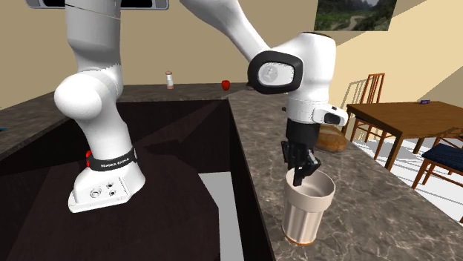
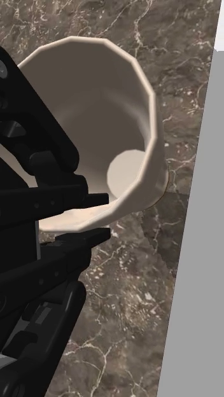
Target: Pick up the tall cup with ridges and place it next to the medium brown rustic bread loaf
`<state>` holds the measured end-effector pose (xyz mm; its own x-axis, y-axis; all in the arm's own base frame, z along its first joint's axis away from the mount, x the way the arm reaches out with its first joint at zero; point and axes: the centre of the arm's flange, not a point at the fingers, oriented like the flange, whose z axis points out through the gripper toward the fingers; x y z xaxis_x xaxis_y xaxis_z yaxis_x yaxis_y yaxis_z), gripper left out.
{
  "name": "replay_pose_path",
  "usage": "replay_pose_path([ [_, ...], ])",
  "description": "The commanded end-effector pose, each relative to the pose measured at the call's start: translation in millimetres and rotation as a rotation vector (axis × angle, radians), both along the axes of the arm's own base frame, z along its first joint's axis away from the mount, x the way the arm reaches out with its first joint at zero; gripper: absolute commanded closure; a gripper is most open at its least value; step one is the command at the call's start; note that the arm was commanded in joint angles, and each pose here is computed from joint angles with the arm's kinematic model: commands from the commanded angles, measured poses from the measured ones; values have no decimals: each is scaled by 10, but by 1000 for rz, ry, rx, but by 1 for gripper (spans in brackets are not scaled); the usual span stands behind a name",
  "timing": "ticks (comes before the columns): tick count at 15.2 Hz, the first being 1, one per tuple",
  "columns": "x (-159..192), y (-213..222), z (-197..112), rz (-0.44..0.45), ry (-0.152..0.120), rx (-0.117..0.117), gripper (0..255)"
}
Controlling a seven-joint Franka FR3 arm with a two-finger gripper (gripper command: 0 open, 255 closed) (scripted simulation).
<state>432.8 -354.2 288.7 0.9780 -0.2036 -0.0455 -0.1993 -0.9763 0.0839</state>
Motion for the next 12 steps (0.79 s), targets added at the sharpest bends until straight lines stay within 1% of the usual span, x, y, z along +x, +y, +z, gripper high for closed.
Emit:
replay_pose_path([
  [1, -7, 10, 121, 0, 0, 0, 255],
  [12, -7, 10, 702, 0, 0, 0, 255],
])
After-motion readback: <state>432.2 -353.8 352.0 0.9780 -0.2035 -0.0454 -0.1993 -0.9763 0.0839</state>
